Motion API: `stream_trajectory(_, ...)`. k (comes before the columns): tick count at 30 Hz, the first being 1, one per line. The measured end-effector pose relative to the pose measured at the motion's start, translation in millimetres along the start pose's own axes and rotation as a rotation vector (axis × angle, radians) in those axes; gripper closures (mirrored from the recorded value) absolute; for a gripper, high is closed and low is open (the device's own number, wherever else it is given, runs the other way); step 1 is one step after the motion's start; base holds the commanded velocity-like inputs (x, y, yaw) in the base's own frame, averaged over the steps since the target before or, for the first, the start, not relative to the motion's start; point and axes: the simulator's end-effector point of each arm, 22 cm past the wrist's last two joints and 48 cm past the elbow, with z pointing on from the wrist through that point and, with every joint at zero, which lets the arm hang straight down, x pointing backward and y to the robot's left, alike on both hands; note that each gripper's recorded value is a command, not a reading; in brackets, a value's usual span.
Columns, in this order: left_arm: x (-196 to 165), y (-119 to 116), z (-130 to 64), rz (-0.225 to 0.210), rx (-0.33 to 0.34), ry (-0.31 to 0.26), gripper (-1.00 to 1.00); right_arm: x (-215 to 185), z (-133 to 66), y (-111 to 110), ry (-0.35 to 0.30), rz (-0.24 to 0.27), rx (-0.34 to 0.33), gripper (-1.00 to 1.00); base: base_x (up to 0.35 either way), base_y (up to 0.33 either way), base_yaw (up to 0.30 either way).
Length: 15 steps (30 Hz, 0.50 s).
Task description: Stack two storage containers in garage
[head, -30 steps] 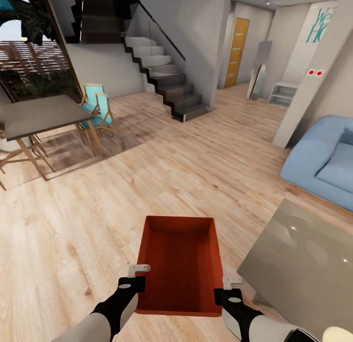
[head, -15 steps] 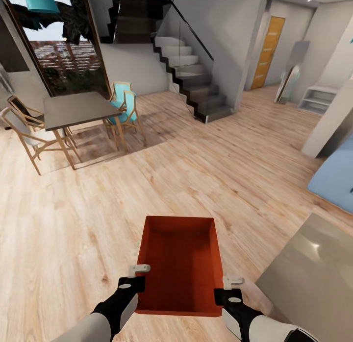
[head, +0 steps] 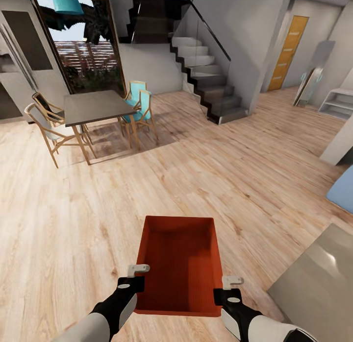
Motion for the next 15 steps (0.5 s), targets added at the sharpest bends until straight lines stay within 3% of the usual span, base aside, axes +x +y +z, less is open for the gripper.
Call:
stream_trajectory(10, 0.5, -0.3, -0.6, 0.0, -0.001, 0.001, 1.0, 0.3, -0.3, -0.4, 0.001, -0.001, 0.0, 1.0, 0.273, 0.0, 0.0)
stream_trajectory(15, -0.1, -0.4, -0.2, 0.0, -0.001, 0.0, 1.0, 0.0, 0.1, -0.4, 0.0, 0.0, 0.0, 1.0, 0.058, 0.0, 0.0)
